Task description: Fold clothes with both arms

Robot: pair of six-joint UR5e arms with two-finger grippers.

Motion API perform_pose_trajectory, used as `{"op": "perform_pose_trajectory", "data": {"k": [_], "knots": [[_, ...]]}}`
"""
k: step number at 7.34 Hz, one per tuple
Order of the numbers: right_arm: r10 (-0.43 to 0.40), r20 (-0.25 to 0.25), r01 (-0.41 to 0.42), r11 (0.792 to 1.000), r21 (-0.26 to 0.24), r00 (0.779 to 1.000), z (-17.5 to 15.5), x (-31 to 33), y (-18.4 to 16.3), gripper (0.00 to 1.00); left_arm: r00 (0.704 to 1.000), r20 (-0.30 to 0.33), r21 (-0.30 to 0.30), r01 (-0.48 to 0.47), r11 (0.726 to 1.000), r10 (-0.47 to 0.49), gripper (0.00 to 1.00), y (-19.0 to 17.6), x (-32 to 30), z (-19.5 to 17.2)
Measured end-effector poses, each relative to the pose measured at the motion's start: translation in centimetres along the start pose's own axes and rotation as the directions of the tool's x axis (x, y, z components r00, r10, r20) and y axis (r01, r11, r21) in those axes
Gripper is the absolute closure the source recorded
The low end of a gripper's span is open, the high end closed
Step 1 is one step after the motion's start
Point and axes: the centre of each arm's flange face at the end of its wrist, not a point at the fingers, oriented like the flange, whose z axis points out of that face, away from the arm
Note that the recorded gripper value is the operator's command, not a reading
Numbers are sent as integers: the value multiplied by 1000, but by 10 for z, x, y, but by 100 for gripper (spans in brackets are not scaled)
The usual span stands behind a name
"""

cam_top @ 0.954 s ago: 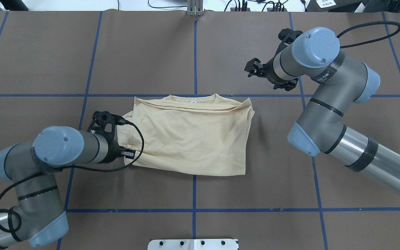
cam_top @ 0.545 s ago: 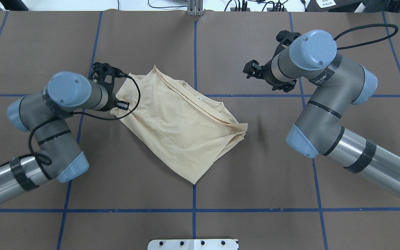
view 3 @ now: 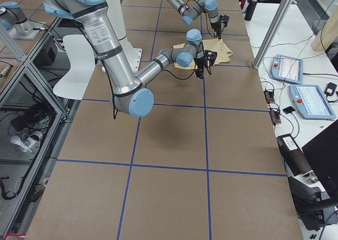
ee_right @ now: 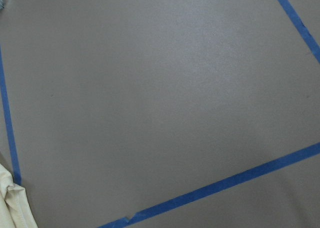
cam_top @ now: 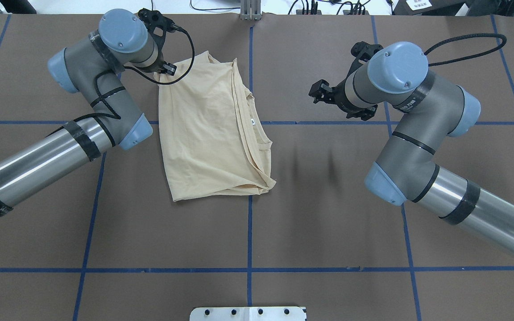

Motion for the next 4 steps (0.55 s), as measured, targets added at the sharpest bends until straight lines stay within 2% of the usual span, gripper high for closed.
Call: {"op": "perform_pose_trajectory", "data": {"k": [1,2,4], "knots": [[0,1,0,1000,-1,1000,0,-2,1,0,999,-23,22,-40,999,40,0,-10,-8,-6],[-1,4,1,1000,2,1000,1,-10,3,0,994,-85,21,-61,998,62,0,-12,-17,-16],[17,7,-17,1000,12,1000,18,-60,19,0,973,-217,23,-74,997,78,0,17,-31,-53]]}}
